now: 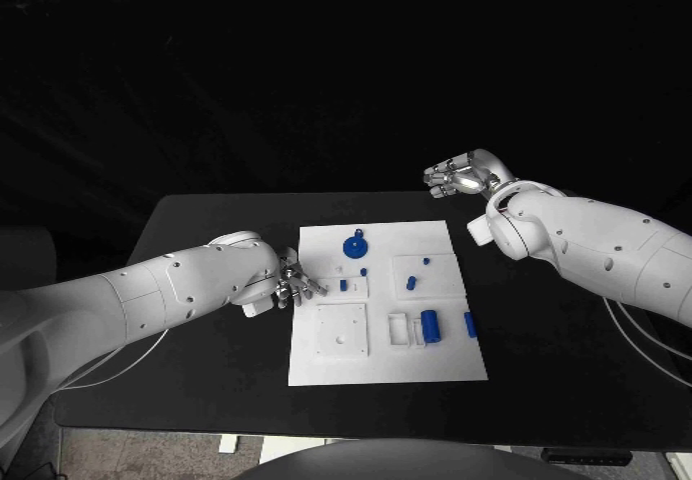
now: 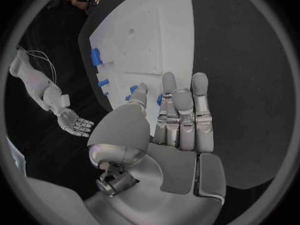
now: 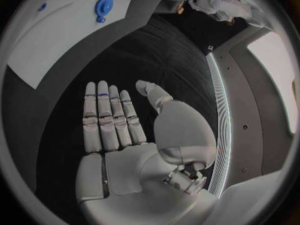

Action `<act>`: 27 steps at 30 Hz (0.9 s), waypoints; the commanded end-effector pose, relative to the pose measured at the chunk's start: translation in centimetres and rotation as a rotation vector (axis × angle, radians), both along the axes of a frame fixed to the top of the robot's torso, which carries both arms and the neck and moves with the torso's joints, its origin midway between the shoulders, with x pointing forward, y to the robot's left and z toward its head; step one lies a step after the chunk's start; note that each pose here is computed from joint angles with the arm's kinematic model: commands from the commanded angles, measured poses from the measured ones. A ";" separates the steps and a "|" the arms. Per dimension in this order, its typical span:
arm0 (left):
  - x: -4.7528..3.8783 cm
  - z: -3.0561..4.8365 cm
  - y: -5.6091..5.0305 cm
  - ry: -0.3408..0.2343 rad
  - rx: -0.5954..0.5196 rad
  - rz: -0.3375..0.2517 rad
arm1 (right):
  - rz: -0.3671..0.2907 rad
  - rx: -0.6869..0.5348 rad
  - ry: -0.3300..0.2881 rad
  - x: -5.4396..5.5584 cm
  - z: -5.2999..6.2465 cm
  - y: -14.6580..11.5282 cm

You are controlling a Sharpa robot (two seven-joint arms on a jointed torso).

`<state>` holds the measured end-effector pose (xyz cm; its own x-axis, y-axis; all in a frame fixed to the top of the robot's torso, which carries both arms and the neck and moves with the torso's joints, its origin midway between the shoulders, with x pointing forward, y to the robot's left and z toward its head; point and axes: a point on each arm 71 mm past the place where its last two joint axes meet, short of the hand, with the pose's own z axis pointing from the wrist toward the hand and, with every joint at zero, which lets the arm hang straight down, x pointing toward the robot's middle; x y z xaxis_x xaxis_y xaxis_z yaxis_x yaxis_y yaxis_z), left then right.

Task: Assemble the parts on the task board

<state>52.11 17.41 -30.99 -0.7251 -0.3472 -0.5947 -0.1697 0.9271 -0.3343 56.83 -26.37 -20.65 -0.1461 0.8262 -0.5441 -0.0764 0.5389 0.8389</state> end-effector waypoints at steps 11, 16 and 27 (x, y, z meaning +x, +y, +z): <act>0.03 0.09 0.6 0.006 -0.012 0.011 | 0.014 0.003 0.000 0.0 0.0 0.1; 0.13 0.15 0.9 0.006 -0.004 0.022 | 0.014 0.003 0.000 0.0 0.0 0.1; 0.46 0.39 1.9 0.004 -0.036 0.090 | 0.013 0.003 0.001 0.0 0.0 0.0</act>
